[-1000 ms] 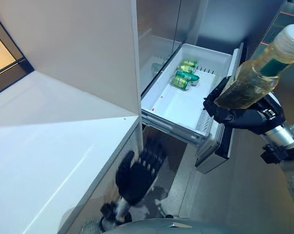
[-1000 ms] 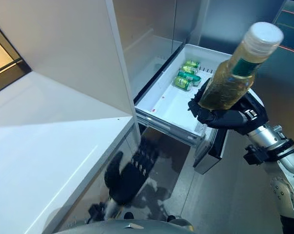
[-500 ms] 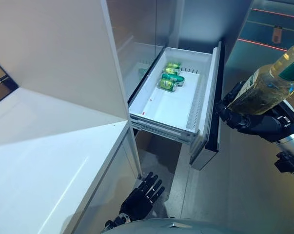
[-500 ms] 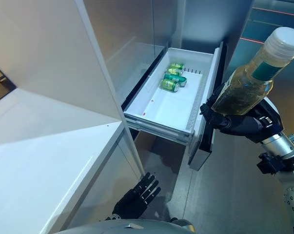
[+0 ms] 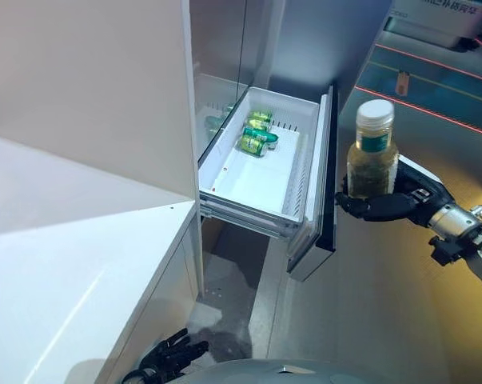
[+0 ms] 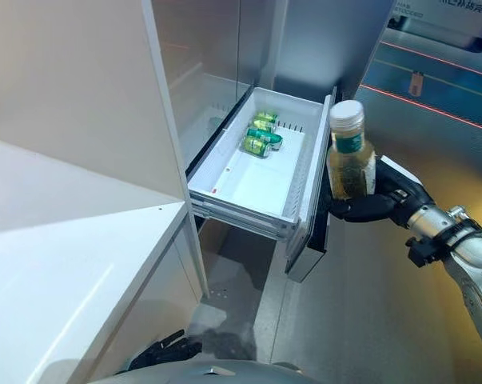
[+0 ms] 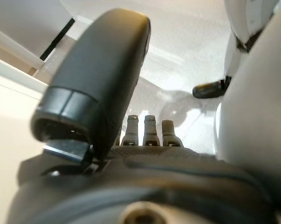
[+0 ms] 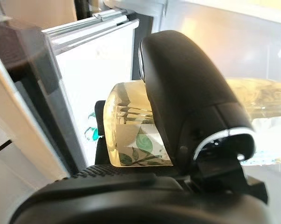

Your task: Put drinks into fridge and close the fridge

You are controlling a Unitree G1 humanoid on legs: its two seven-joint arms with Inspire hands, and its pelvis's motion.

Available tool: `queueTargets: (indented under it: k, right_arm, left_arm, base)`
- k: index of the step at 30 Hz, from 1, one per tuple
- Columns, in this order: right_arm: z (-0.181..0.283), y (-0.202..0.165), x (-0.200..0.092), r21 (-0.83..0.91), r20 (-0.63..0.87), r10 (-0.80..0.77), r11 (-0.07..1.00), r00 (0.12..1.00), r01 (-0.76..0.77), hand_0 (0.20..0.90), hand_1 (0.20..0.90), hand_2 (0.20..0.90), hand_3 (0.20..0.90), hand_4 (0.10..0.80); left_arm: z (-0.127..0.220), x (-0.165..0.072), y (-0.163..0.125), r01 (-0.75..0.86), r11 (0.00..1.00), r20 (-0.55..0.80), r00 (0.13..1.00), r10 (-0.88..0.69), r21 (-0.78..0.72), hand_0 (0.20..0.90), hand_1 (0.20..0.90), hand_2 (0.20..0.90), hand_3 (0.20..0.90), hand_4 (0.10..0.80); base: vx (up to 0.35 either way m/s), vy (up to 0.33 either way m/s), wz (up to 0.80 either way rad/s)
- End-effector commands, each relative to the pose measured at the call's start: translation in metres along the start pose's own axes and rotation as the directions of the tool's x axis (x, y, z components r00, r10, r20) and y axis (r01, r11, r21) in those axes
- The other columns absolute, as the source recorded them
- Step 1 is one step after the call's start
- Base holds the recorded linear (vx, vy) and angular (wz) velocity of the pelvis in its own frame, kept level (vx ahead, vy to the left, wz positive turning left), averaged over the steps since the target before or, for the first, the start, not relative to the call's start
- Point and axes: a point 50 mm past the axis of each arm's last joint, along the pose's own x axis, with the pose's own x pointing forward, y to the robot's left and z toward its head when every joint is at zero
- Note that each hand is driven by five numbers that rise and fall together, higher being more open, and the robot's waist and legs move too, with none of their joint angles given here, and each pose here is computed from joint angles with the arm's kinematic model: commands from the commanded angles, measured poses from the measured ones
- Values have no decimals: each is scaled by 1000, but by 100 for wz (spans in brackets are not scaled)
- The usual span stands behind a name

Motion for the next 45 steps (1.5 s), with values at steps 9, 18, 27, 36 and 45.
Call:
queueTargets:
  k: [9, 18, 27, 36, 45]
  right_arm:
    - [93, -63, 24, -228, 231, -172, 947, 958, 225, 300, 300, 300, 200, 100]
    - [83, -76, 50, -363, 55, -170, 915, 984, 178, 300, 300, 300, 200, 100]
    - [72, -85, 71, -432, -43, -207, 886, 978, 168, 300, 300, 300, 200, 100]
    - [69, -98, 80, -606, -136, -280, 782, 950, 144, 300, 300, 300, 200, 100]
    - [77, -102, 93, -667, -201, -311, 738, 929, 102, 300, 300, 300, 200, 100]
  left_arm:
    - [-34, -20, 42, -146, 977, -157, 973, 170, 157, 900, 900, 900, 900, 800]
    - [-20, -25, 63, -223, 944, -168, 949, 267, 243, 900, 900, 900, 900, 800]
    - [-9, -26, 71, -240, 922, -168, 939, 300, 304, 900, 900, 900, 900, 800]
    - [9, -29, 82, -287, 903, -132, 930, 343, 321, 900, 900, 900, 900, 800]
    - [27, -30, 87, -334, 889, -98, 920, 380, 313, 900, 900, 900, 900, 800]
  base:
    - [67, -88, 0]
    - [71, -5, 5]
    - [61, -39, 10]
    - [34, -45, 8]
    - [24, -21, 15]
